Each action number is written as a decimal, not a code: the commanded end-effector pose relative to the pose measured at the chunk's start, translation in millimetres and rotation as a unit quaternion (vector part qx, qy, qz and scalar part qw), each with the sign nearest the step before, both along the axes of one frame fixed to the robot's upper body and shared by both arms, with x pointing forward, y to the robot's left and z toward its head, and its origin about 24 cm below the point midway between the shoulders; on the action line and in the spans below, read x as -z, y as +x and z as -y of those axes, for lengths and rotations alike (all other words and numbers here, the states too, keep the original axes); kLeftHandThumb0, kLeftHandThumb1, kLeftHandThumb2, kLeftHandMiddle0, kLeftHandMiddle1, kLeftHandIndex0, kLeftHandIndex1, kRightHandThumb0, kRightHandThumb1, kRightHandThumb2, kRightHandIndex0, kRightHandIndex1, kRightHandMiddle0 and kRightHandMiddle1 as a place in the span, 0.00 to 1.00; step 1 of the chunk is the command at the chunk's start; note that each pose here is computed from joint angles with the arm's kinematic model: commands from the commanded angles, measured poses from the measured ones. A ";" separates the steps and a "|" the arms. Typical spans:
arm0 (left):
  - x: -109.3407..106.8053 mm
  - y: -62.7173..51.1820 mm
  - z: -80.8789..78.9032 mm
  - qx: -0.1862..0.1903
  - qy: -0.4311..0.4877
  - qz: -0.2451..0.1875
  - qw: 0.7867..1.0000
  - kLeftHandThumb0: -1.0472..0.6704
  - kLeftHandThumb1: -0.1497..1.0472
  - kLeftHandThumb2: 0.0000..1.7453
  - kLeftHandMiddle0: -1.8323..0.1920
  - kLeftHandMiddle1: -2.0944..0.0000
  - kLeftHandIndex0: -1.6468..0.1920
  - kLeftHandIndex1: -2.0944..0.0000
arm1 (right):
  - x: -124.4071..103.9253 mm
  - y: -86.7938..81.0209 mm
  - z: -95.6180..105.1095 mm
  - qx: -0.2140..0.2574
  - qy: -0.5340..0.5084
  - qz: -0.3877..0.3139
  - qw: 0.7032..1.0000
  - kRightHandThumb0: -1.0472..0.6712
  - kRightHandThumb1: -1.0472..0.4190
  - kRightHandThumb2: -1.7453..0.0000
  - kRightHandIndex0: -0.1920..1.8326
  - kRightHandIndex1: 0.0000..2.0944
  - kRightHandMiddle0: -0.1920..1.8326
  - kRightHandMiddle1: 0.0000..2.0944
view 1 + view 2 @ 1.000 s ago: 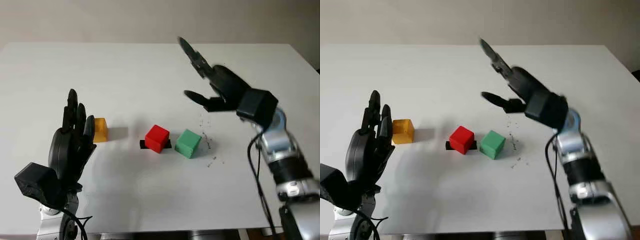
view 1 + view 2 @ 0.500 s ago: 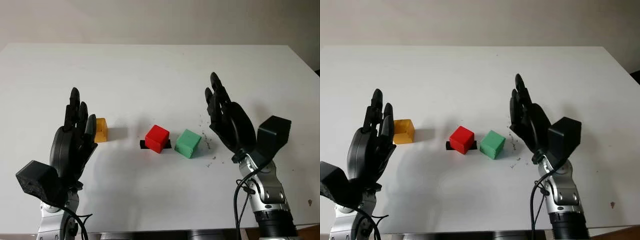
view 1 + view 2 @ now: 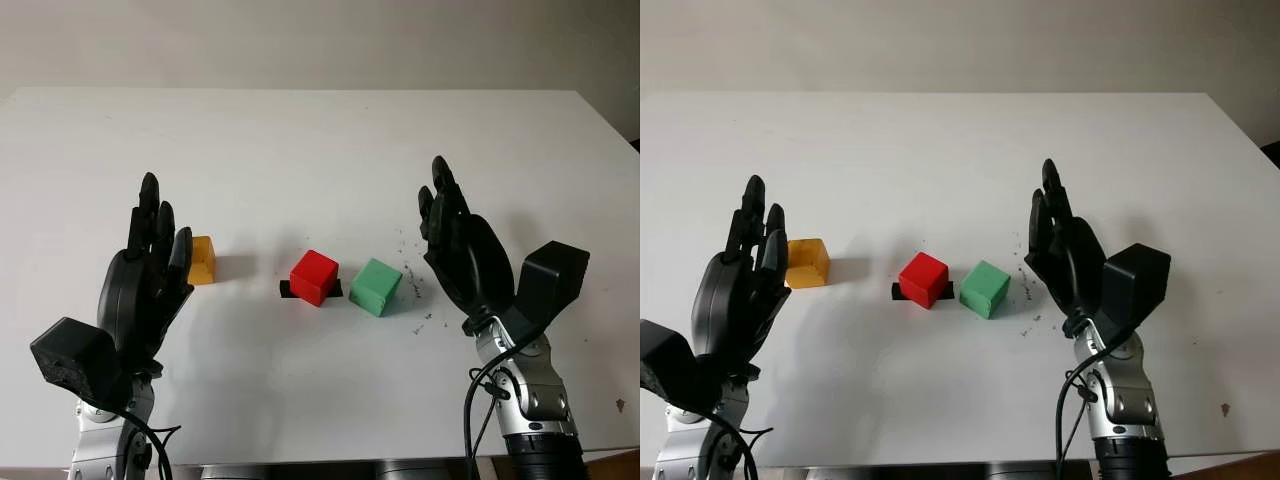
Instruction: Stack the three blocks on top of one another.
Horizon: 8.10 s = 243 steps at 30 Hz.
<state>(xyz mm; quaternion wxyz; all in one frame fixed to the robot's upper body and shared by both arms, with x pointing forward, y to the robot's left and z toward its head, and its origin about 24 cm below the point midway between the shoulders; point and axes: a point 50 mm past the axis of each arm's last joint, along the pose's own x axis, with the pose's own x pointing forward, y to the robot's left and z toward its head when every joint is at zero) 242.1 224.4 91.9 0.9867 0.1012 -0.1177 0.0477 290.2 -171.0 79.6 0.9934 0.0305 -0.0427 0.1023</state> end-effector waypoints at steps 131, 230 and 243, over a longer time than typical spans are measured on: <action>-152.1 93.6 76.8 0.261 0.627 0.082 0.730 0.35 1.00 0.04 0.70 0.94 0.72 0.30 | -6.2 -4.0 0.0 0.022 0.016 0.005 1.000 0.21 0.00 0.63 0.00 0.00 0.00 0.00; -113.9 86.7 115.8 0.307 0.674 -0.004 0.672 0.27 0.96 0.03 1.00 1.00 0.98 0.98 | 1.2 -9.6 -8.0 0.018 0.015 -0.001 1.000 0.20 0.00 0.64 0.00 0.00 0.00 0.00; -137.9 79.2 101.9 0.363 0.570 -0.051 0.736 0.23 0.93 0.03 1.00 1.00 1.00 1.00 | 1.3 -10.6 -7.7 0.015 0.011 -0.002 1.000 0.20 0.00 0.64 0.00 0.00 0.00 0.00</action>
